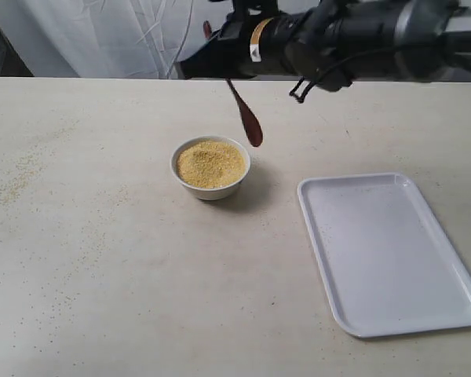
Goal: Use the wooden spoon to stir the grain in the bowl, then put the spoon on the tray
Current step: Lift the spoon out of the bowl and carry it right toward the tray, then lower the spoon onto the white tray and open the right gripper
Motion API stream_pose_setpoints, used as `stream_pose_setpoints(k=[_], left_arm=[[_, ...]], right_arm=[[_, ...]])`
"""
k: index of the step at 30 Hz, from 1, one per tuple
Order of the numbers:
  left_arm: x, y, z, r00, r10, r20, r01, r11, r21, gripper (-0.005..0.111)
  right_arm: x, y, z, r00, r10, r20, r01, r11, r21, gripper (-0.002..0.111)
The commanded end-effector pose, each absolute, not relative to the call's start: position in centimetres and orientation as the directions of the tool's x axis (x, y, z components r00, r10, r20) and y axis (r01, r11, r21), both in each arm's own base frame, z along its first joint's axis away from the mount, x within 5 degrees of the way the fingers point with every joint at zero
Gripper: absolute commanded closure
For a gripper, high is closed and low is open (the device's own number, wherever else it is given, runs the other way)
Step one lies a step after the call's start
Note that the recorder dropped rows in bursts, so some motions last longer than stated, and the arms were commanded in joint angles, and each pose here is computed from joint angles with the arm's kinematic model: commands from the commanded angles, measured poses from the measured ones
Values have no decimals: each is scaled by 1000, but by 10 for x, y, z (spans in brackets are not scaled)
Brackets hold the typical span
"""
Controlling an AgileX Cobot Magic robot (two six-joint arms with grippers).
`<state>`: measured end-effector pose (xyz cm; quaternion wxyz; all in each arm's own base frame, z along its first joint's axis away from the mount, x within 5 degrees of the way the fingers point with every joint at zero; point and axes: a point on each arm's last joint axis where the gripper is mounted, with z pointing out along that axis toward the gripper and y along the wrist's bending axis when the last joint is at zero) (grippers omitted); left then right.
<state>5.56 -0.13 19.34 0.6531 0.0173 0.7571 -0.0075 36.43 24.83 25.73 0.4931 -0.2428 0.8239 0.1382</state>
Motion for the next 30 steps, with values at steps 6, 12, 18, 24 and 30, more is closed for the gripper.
stream_pose_setpoints(k=[6,12,18,24,30], left_arm=[[56,-1,192,-142,11,-990,35,999,6,107],[56,-1,192,-142,11,-990,35,999,6,107],[56,-1,192,-142,11,-990,35,999,6,107],[56,-1,192,-142,11,-990,35,999,6,107],[56,-1,192,-142,11,-990,35,999,6,107]], right_arm=[[348,136,257,-864,-321,-387,-357,934,24,109],[334,85,242,-937,-251,-242,-343,788,511,109],[315,65,194,-962,-150,-228,-257,774,578,109],[300,58,152,-964,3,-265,-131,865,485,104],[300,51,145,-952,-16,-307,-147,901,408,60]])
